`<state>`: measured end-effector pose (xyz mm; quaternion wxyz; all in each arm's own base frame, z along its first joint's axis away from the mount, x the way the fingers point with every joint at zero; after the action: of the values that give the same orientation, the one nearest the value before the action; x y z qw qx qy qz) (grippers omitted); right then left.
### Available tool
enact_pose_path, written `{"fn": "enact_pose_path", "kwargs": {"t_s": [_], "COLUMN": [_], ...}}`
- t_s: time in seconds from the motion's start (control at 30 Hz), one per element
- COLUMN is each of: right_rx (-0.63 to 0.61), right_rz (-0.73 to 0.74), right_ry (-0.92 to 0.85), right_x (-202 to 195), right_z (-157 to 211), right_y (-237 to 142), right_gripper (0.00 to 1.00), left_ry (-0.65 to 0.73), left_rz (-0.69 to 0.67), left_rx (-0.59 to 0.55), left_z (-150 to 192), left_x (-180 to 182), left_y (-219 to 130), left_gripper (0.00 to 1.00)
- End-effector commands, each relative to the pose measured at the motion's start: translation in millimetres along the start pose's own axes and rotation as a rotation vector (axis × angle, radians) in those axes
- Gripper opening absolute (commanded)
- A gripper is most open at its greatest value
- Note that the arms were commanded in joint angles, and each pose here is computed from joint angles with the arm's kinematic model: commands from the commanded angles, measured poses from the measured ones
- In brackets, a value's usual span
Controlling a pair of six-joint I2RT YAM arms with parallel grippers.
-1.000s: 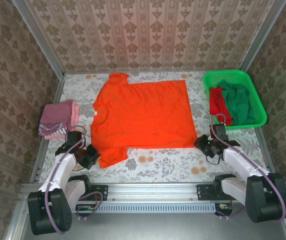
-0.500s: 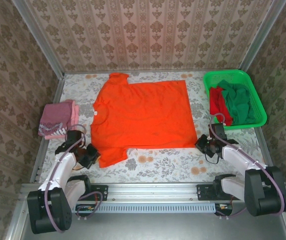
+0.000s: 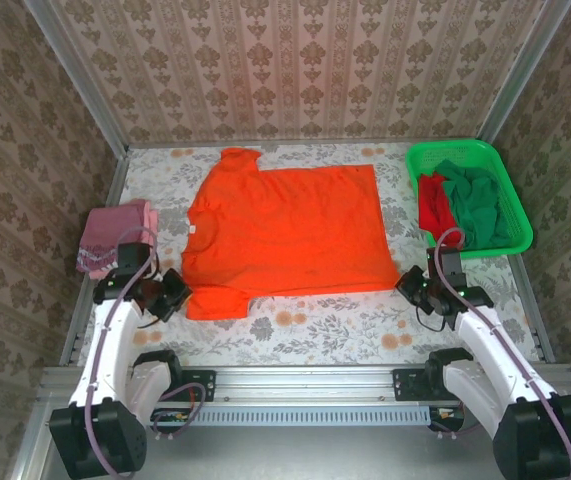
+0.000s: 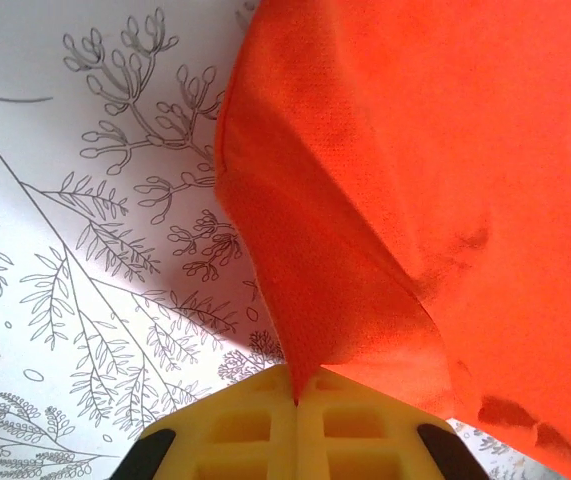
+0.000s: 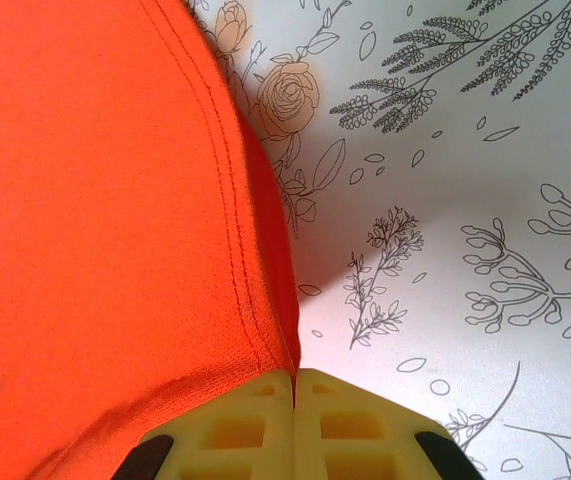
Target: Fold and stack the t-shirts
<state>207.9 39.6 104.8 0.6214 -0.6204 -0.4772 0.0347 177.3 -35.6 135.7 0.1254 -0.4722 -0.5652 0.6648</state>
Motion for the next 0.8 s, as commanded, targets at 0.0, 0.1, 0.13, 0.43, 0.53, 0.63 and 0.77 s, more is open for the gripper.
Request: {"fn": "enact_pose_path", "kwargs": {"t_s": [0.0, 0.1, 0.13, 0.43, 0.53, 0.63, 0.77], "right_rx": [-0.024, -0.031, -0.029, -0.017, -0.008, -0.001, 0.010], "right_rz": [0.010, 0.020, 0.029, 0.042, 0.061, 0.092, 0.108], "right_ry": [0.006, -0.025, -0.037, -0.058, -0.025, -0.010, -0.017], "right_x": [8, 15, 18, 43, 48, 51, 60], "right_z": [-7, -15, -18, -39, -46, -52, -60], "right_y": [-10, -9, -7, 3, 11, 18, 25], "right_gripper": [0.00, 0.00, 0.00, 0.00, 0.00, 0.00, 0.00], "left_ry": [0.027, 0.047, 0.060, 0.130, 0.132, 0.149, 0.165], "left_rz": [-0.023, -0.018, -0.015, -0.039, -0.034, -0.036, -0.046], "left_rx": [0.018, 0.022, 0.018, 0.027, 0.028, 0.023, 0.034], "left_z": [-2, -9, -13, -50, -63, -77, -94], "left_x": [-2, -8, -11, -34, -42, -51, -61], "left_y": [-8, -9, -9, 1, 7, 9, 14], "left_gripper": [0.00, 0.00, 0.00, 0.00, 0.00, 0.00, 0.00]}}
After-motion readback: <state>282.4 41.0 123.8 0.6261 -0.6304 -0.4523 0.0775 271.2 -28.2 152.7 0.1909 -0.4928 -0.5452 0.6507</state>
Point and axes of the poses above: each hand's point on the last joint's axis, 136 mm out from that joint toward the fingers, its own y axis out along the fingers, its own x axis along the line the jaws close on, z = x × y, the point moved 4 cm from there along -y, back along the fingers, and after that the axes turned 4 degrees about y, right-handed, at the moved point
